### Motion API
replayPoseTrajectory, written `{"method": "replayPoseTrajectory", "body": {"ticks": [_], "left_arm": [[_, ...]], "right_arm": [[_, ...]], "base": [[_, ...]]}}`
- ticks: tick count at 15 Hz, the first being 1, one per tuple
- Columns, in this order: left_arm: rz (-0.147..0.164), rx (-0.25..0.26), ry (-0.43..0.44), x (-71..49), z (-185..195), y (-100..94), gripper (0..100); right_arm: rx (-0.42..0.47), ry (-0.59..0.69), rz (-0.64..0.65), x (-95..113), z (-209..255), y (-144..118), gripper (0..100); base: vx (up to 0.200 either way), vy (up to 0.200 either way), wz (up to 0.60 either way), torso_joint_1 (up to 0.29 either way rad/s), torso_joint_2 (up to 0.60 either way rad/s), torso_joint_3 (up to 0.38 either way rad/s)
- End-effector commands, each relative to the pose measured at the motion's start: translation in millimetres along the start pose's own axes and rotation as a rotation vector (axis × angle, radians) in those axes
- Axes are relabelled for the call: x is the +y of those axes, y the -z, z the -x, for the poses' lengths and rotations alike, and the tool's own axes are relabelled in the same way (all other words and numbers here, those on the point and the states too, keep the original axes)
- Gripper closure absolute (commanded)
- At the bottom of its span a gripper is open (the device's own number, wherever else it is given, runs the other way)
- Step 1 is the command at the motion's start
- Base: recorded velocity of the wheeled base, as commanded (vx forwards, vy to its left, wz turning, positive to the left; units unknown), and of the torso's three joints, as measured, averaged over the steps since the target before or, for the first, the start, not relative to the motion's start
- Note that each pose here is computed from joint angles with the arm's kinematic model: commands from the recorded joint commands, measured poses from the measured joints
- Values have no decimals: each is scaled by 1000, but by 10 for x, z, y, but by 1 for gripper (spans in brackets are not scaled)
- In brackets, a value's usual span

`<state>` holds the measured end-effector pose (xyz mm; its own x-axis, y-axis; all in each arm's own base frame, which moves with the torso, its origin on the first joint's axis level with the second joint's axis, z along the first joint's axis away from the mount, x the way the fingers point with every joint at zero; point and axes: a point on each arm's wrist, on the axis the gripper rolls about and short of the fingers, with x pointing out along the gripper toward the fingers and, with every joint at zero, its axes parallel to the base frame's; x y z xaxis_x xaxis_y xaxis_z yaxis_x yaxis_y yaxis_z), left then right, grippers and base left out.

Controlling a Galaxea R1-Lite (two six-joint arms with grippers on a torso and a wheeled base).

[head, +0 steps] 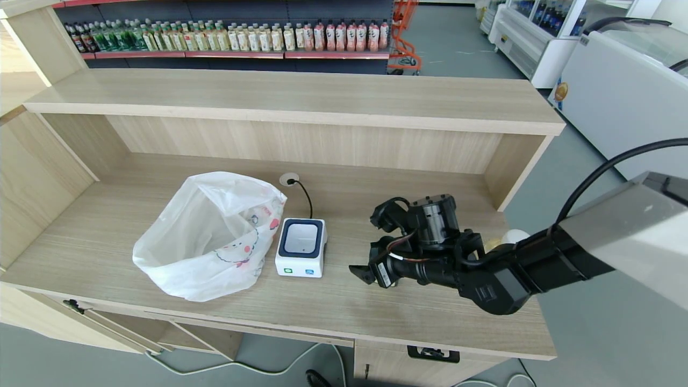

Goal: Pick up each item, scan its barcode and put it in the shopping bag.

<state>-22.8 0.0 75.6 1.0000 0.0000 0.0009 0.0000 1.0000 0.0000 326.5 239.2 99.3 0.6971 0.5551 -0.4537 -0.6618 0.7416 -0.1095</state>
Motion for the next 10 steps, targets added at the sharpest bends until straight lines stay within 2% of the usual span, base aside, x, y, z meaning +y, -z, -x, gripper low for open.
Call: {"method": "replayPoseTrajectory", "body": {"ticks": [1,5,6,10], "left_arm": [[0,-1,0,0,0,0,0],[0,-1,0,0,0,0,0],[0,-1,0,0,0,0,0],[0,1,0,0,-1,-1,0]], "right_arm": [[19,-6,3,26,-91,67,0],[15,-4,20,27,-178,98,0],[13,-4,22,27,-178,99,100],[17,23,14,-54,-110,105,100]], "base": [[0,0,0,0,0,0],[0,0,0,0,0,0],[0,0,0,0,0,0],[0,0,0,0,0,0]]}}
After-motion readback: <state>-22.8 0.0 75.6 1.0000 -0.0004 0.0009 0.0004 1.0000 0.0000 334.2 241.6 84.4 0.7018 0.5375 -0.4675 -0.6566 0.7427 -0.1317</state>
